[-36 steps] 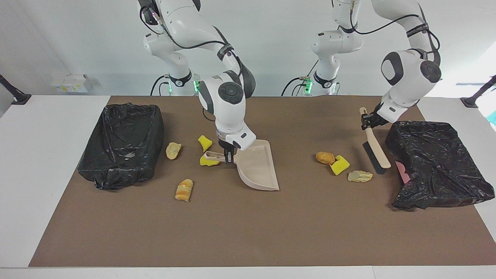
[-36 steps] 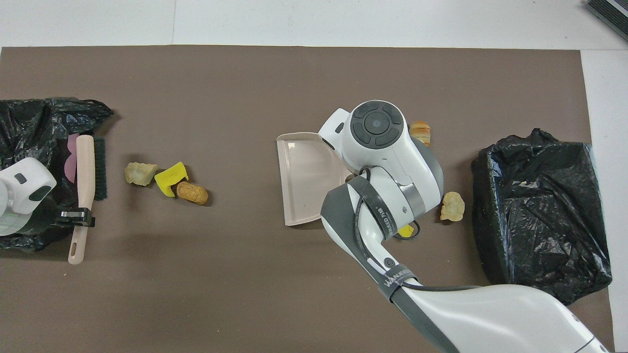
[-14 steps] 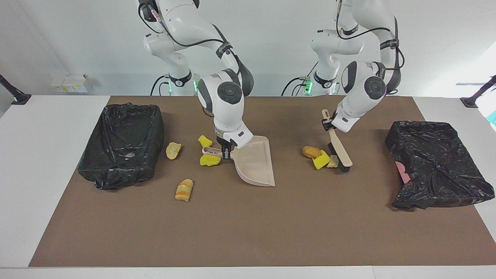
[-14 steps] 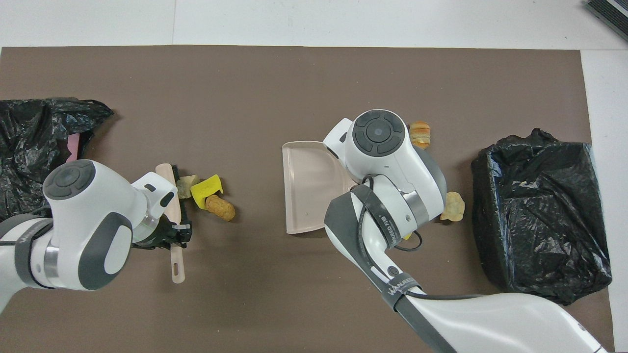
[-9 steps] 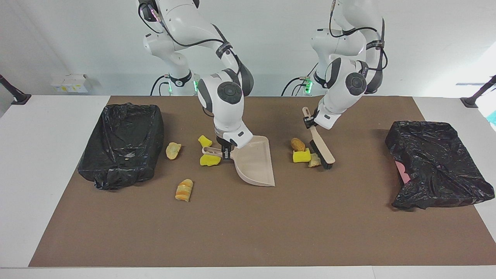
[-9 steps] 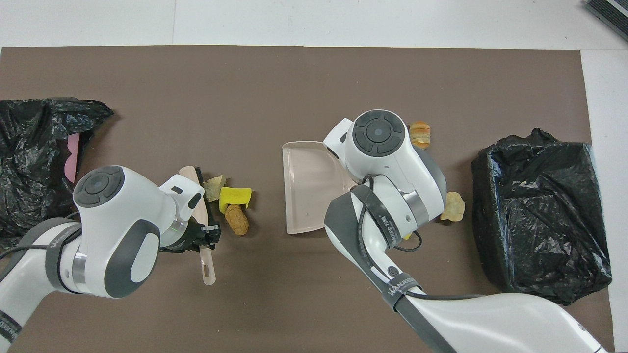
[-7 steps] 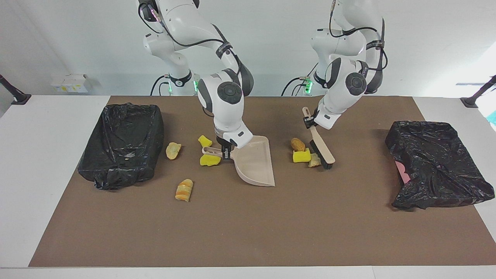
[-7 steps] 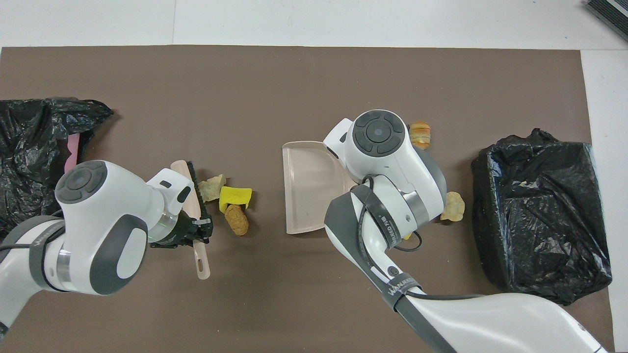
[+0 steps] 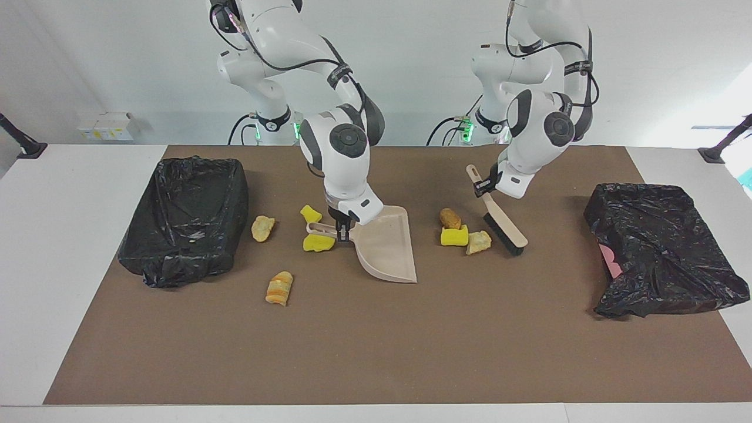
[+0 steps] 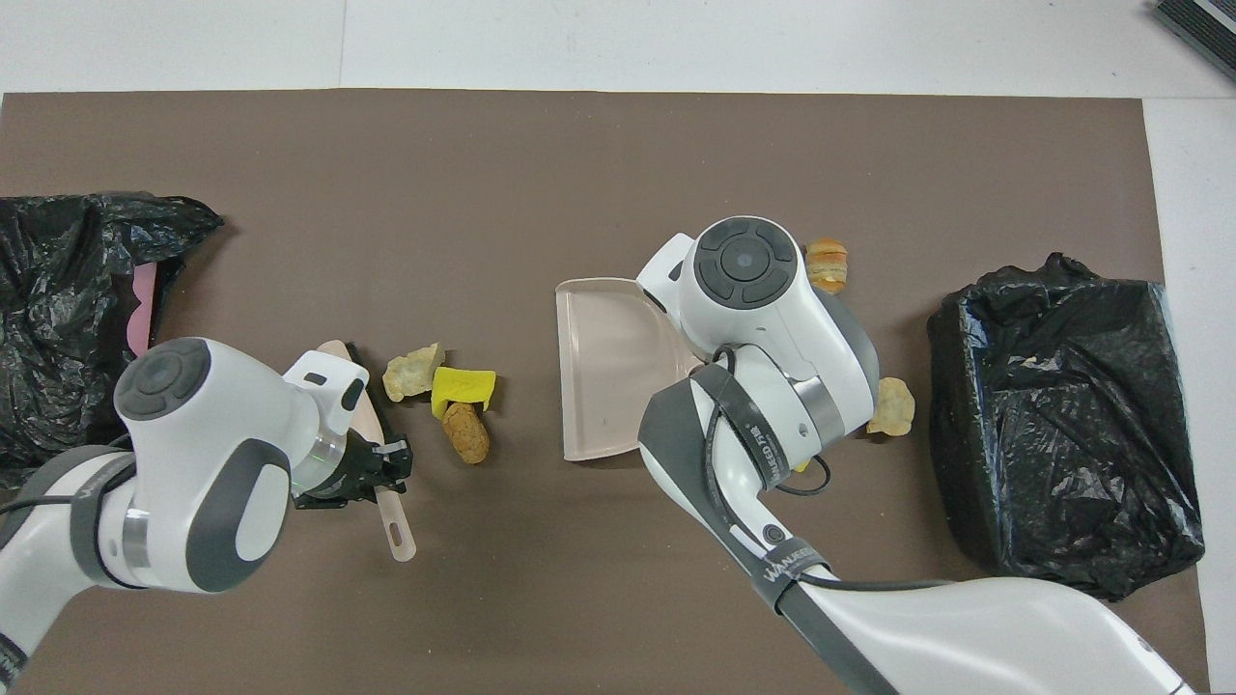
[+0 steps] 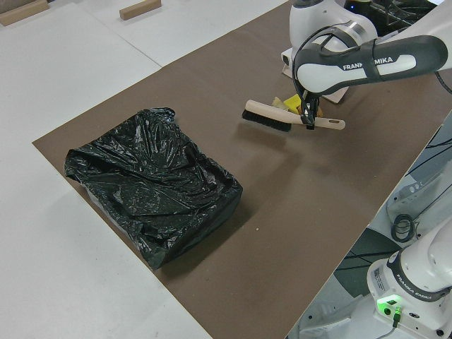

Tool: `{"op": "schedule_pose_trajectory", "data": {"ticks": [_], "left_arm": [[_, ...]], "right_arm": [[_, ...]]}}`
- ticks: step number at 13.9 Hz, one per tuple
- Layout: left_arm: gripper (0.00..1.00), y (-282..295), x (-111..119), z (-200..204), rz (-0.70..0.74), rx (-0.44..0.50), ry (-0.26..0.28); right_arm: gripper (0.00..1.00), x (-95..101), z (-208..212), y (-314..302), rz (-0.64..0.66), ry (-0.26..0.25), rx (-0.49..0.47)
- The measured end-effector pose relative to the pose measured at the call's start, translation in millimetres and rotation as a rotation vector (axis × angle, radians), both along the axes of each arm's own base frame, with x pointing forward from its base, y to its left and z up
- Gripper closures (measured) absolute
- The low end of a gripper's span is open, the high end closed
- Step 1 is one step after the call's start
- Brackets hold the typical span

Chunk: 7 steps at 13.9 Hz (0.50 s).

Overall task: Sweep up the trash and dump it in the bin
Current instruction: 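Sweep the bread and sponge pieces with the brush toward the dustpan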

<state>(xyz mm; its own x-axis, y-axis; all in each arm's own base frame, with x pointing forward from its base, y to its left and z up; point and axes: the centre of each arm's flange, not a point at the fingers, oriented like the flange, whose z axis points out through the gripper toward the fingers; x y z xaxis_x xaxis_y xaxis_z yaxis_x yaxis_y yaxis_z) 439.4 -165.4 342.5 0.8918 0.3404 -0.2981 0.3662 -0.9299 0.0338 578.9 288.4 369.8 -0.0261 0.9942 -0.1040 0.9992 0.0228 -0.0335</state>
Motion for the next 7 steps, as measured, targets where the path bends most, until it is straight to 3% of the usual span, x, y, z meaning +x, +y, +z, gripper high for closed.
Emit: {"op": "schedule_pose_trajectory", "data": {"ticks": [3, 7], "left_arm": [[0.74, -43, -14, -2, 0.024, -0.025, -0.009], [0.74, -87, -12, 3, 0.027, -0.106, -0.020]], "right_arm": [[0.69, -5.8, -4, -3, -0.002, 0.012, -0.007], [0.69, -10.5, -5, -5, -0.003, 0.017, -0.010]]}}
